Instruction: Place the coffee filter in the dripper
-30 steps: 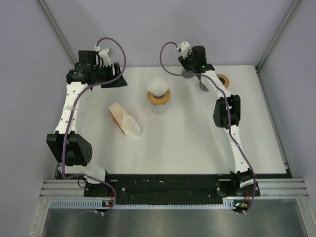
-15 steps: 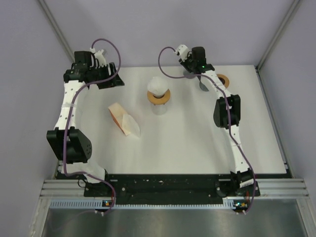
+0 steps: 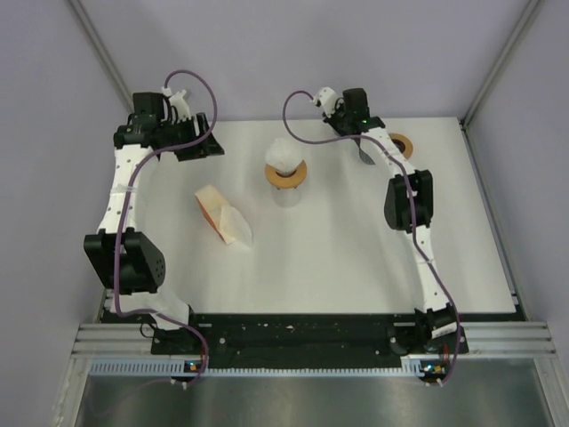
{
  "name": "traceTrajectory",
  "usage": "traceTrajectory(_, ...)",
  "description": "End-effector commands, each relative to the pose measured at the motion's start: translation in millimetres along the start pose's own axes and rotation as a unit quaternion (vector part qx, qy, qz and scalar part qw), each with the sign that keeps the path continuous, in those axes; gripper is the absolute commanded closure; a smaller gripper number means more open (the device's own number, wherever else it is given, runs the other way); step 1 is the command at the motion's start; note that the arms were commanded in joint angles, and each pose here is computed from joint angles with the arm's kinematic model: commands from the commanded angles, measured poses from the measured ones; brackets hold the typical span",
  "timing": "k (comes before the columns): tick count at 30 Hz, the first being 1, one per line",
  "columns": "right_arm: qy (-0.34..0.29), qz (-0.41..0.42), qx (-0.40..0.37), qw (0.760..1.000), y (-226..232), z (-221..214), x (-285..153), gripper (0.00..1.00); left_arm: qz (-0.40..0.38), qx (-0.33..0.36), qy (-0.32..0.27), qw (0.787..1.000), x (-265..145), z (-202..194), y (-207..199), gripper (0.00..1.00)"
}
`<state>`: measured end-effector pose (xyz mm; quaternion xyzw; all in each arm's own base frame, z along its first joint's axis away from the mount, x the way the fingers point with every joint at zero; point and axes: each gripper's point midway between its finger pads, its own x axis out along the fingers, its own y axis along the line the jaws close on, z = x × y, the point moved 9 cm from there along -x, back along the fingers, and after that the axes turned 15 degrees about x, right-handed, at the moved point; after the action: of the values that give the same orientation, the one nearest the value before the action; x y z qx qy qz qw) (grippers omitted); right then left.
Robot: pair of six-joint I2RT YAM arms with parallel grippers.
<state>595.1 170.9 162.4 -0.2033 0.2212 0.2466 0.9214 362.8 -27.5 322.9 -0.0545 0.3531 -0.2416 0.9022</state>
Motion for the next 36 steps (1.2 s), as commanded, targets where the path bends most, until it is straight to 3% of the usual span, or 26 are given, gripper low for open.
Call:
traceTrajectory(1, -0.03, 0.008, 0.022, 0.999, 9, 49, -43, 1.0, -0.008, 0.006, -0.021, 1.0, -8, 10, -1, 0.33)
traceTrajectory(7, -0.087, -0.036, 0.064, 0.993, 6, 110, -112, 1.0, -0.005, 0.02, -0.024, 0.999, -16, 8, -4, 0.33)
traceTrajectory(15, -0.061, -0.099, 0.156, 0.981, 29, 132, -207, 1.0, -0.007, 0.038, -0.02, 0.999, -33, 1, -12, 0.33)
traceTrajectory(20, -0.044, -0.049, 0.245, 0.967, 75, 113, -261, 1.0, -0.001, 0.056, -0.012, 0.998, -46, -13, -18, 0.33)
traceTrajectory(23, -0.038, -0.065, 0.27, 0.96, 104, 94, -289, 1.0, 0.018, 0.079, -0.01, 0.997, -56, -22, -19, 0.32)
traceTrajectory(31, -0.007, -0.053, 0.284, 0.957, 184, 41, -332, 1.0, 0.077, 0.096, 0.008, 0.992, -76, -56, -19, 0.27)
traceTrajectory(36, 0.017, -0.037, 0.277, 0.96, 233, 12, -334, 1.0, 0.123, 0.112, 0.003, 0.986, -87, -76, -19, 0.23)
